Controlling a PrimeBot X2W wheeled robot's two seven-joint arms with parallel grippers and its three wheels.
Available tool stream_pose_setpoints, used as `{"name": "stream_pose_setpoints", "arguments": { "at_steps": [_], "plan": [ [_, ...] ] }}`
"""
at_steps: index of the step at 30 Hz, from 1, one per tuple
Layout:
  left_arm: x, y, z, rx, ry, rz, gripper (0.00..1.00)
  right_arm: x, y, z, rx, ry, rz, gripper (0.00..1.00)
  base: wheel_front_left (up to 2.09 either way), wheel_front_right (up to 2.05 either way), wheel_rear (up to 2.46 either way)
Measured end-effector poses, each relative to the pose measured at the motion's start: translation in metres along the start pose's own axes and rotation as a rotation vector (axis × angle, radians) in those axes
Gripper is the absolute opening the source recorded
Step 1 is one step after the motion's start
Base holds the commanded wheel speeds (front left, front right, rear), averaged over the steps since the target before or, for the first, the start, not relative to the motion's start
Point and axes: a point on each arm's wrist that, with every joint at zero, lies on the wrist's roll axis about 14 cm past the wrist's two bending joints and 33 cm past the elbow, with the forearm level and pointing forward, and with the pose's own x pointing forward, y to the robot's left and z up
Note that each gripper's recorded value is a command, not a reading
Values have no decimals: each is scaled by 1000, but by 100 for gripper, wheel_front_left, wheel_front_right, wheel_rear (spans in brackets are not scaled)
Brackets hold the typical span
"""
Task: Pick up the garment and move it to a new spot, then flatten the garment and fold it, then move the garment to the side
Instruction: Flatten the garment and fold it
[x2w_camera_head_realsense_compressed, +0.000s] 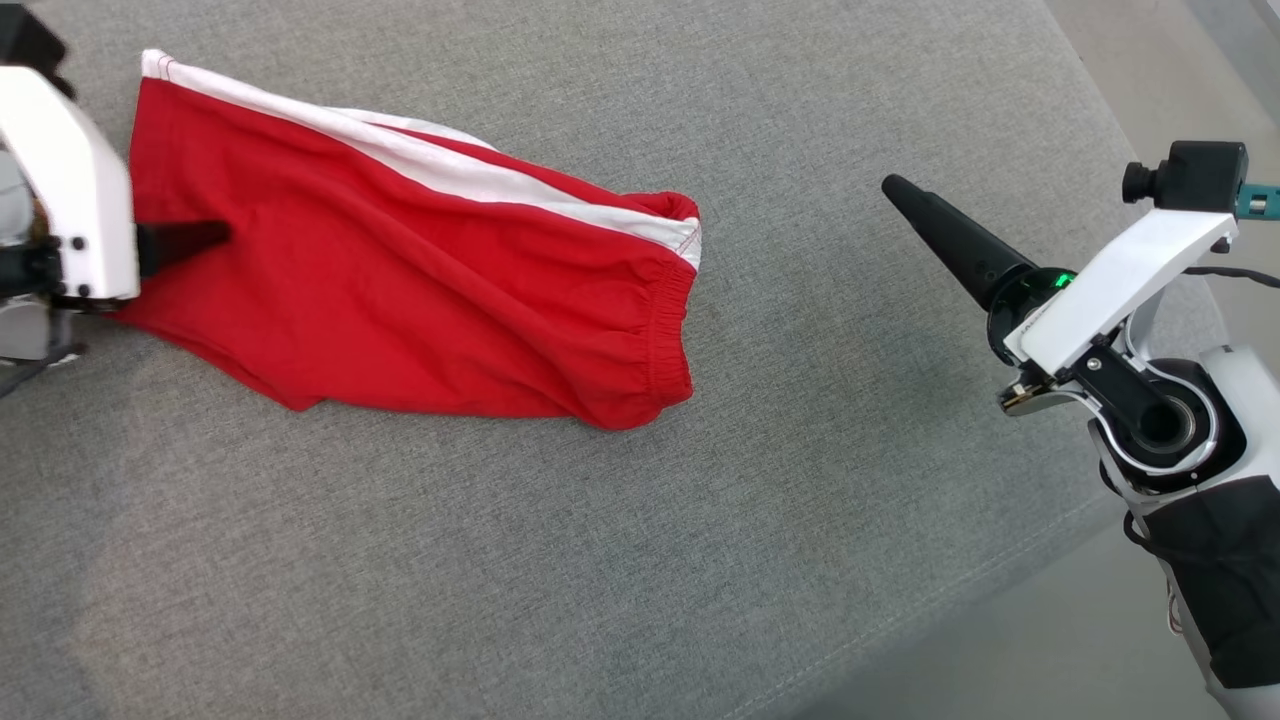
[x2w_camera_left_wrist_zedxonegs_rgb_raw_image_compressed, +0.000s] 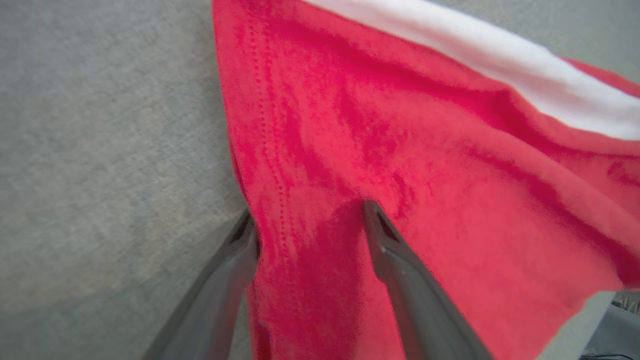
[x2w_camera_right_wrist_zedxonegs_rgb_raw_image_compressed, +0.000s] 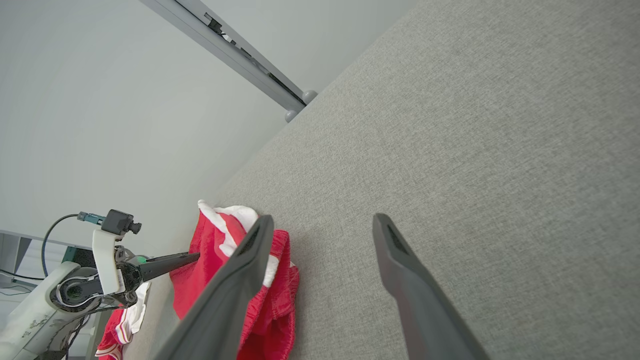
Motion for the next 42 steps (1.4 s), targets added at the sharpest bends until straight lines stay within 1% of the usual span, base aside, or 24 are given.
{"name": "stream_pose_setpoints", "arguments": {
  "at_steps": [3, 5, 6, 7, 8, 9, 12, 17, 21, 25, 29, 33, 36, 37, 38, 39, 42],
  "plan": [
    [2, -27, -2, 3, 36, -93, 100, -3, -3, -1, 4, -1, -9, 100, 0, 0, 0],
    [2, -37, -2, 15, 41, -121, 100, -3, -3, -1, 5, -7, -12, 100, 0, 0, 0],
    [2, -38, -2, 20, 45, -125, 82, -3, -3, -2, 7, -7, -12, 100, 0, 0, 0],
    [1, -38, -3, 23, 47, -124, 40, -2, -2, -4, 9, -3, -11, 100, 0, 0, 0],
    [1, -37, -3, 27, 50, -118, 10, -2, -1, -6, 10, 1, -7, 100, 0, 0, 0],
    [1, -34, -4, 33, 50, -108, 0, -1, 1, -7, 7, 7, -4, 100, 0, 0, 0],
    [0, -26, -6, 33, 53, -80, 0, 0, 3, -10, 4, 15, -2, 100, 0, 0, 0],
    [-7, -26, -17, 24, 59, -66, 0, -3, 6, -9, -3, 11, 4, 100, 0, 0, 0],
    [-18, -38, -34, 36, 68, -68, 0, -7, 18, -7, -3, 0, 36, 100, 0, 0, 0],
    [-36, -47, -52, 28, 74, -69, 0, -10, 31, -13, -4, 17, 70, 100, 0, 0, 0],
    [-63, -41, -73, -6, 57, -21, 0, -12, 50, -17, -1, 26, 120, 100, 0, 0, 0],
    [-73, -44, -105, -44, 75, -10, 0, -18, 60, -22, 9, 29, 147, 100, 0, 0, 0],
    [-81, -44, -117, -72, 48, 3, 0, -21, 67, -26, 21, 31, 164, 100, 0, 0, 0],
    [-84, -43, -120, -78, 39, 12, 31, -23, 69, -27, 22, 33, 168, 100, 0, 0, 0],
    [-86, -41, -124, -84, 36, 25, 88, -24, 70, -28, 23, 35, 173, 100, 0, 0, 0],
    [-88, -38, -129, -89, 37, 42, 100, -25, 72, -29, 23, 36, 178, 100, 0, 0, 0],
    [-94, -35, -138, -87, 27, 72, 100, -30, 73, -32, 20, 41, 179, 100, 0, 0, 0]
  ]
}}
